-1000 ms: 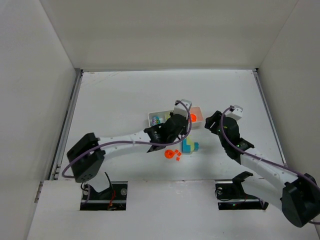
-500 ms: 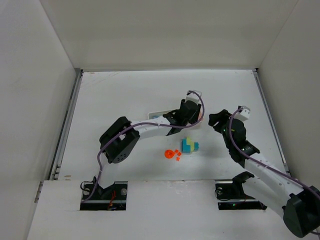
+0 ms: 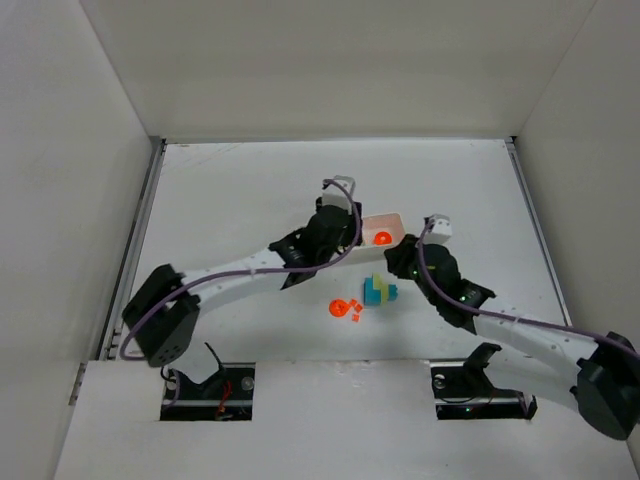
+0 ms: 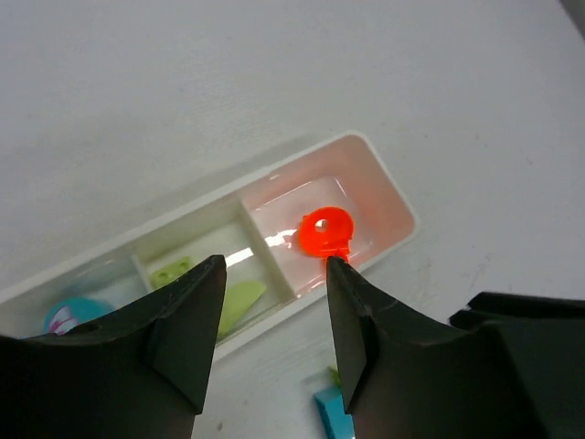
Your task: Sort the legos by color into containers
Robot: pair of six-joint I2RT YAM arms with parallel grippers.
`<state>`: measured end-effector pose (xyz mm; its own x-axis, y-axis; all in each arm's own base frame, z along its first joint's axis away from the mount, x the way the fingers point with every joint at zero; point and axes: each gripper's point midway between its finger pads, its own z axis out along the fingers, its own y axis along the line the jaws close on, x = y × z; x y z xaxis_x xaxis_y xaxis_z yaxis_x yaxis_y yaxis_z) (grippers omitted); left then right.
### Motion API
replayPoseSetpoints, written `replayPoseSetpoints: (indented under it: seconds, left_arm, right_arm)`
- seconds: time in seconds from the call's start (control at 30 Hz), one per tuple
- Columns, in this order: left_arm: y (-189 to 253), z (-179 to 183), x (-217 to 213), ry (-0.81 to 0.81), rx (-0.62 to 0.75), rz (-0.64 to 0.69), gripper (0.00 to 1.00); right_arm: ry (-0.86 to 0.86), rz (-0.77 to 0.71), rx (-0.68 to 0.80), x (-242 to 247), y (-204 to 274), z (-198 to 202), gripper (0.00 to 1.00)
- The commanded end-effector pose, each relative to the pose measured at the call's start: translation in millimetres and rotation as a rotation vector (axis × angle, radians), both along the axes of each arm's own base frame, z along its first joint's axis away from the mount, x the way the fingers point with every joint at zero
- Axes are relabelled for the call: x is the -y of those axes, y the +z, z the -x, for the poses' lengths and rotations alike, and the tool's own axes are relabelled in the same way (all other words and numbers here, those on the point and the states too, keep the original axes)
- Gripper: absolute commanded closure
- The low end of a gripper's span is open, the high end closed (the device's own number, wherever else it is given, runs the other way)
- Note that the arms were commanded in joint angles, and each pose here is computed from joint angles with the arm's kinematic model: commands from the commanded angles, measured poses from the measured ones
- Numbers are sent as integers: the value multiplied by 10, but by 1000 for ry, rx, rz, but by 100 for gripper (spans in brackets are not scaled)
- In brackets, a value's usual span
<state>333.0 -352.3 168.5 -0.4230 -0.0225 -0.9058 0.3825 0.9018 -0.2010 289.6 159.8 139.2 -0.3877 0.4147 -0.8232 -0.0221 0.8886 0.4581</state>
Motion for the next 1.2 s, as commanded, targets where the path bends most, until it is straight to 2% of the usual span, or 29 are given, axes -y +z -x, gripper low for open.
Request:
replayPoseSetpoints:
  seconds: [0.0, 0.1, 0.23, 0.37, 0.57, 0.73, 1.0, 1.17]
  left_arm:
    - [341, 152, -401, 104, 51, 120, 55]
    - [304, 314, -818, 172, 58, 138, 55]
    - [200, 482, -1279, 254, 51, 170, 54]
    - [35, 588, -1486, 280, 21, 180, 53]
    - [-146, 704, -1699, 308, -1, 189, 53]
    - [-260, 772, -1841, 334, -15, 196, 52]
    - [-334, 835, -1880, 321, -32, 209, 52]
    - [-359, 844, -1895, 322, -40, 219, 52]
  right_arm:
    - [200, 54, 24, -573, 184, 173, 63]
    - [317, 135, -42, -940, -21, 393, 53]
    - [373, 202, -124, -1195, -330, 514, 35]
    - [416, 254, -182, -1377, -545, 627, 31]
    - [477, 341, -212, -1625, -704, 827, 34]
    - [509, 381, -227, -1760, -795, 902, 42]
    - [467, 460, -229, -1744, -945, 802, 50]
    - [460, 480, -226, -1766, -959, 765, 61]
